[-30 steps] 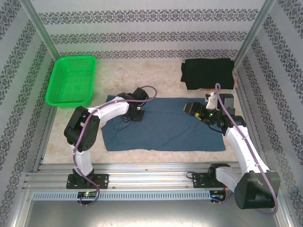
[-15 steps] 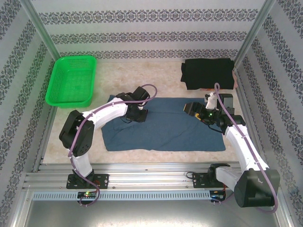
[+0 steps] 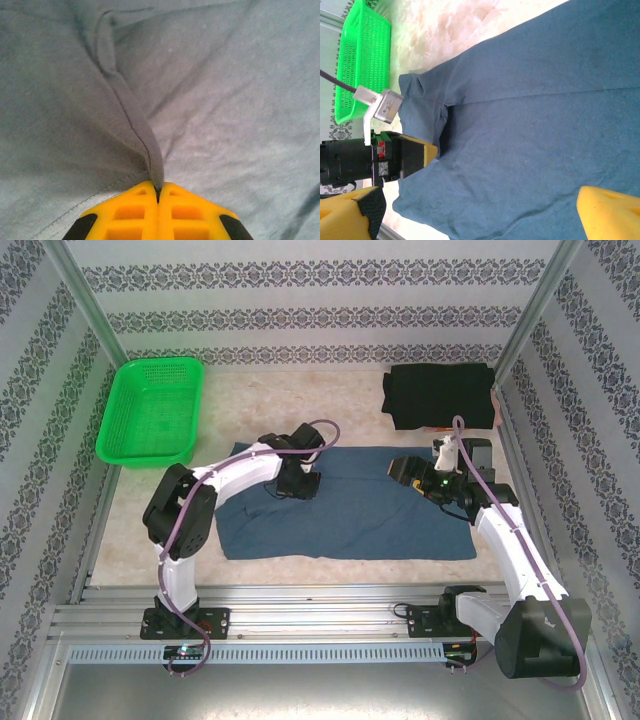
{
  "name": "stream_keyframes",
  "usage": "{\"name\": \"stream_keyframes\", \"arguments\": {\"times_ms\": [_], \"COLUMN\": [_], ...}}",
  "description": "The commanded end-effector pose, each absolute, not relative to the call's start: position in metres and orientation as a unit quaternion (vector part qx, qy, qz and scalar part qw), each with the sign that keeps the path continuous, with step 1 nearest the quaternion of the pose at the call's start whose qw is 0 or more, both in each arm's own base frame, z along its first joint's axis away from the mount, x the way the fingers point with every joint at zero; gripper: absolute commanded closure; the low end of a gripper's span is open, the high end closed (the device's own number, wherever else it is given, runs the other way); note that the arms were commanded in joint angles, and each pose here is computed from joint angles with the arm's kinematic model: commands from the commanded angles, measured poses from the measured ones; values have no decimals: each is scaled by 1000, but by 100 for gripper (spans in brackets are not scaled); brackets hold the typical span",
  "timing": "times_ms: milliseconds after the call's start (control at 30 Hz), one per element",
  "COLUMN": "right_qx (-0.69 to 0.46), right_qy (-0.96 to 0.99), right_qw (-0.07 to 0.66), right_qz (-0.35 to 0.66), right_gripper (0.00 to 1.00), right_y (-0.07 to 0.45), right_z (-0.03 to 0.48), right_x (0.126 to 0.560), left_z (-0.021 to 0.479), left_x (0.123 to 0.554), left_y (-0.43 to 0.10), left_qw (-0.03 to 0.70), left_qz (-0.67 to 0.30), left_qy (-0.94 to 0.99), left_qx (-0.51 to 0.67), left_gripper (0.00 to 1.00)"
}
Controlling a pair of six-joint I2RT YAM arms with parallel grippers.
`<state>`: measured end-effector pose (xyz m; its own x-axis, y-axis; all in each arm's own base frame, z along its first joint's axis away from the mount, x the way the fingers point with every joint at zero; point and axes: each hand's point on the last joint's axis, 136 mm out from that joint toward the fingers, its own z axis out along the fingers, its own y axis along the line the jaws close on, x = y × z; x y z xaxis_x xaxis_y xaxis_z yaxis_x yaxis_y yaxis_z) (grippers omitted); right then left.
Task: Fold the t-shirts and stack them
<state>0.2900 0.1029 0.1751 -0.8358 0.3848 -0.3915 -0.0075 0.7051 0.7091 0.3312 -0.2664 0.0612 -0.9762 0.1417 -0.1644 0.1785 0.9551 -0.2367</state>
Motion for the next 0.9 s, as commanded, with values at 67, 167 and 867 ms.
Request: {"name": "stream_keyframes", "arguments": {"times_ms": [67, 167, 867], "right_qx": [111, 111, 105], "right_qy": [886, 887, 890], "right_qw": [267, 265, 258], "right_qz": [363, 363, 361], "right_gripper": [2, 2, 2], "right_y": [101, 101, 102], "right_z": [170, 168, 165], "right_x": [289, 288, 289], "left_z": [61, 52, 101], "left_x": [329, 324, 412], "left_y": [-282, -283, -92], "left_qw": [38, 19, 189], "left_qz": [-136, -134, -75], "left_qy": [986, 987, 970], "left_qx": [87, 90, -135], "left_gripper": [100, 95, 28]}}
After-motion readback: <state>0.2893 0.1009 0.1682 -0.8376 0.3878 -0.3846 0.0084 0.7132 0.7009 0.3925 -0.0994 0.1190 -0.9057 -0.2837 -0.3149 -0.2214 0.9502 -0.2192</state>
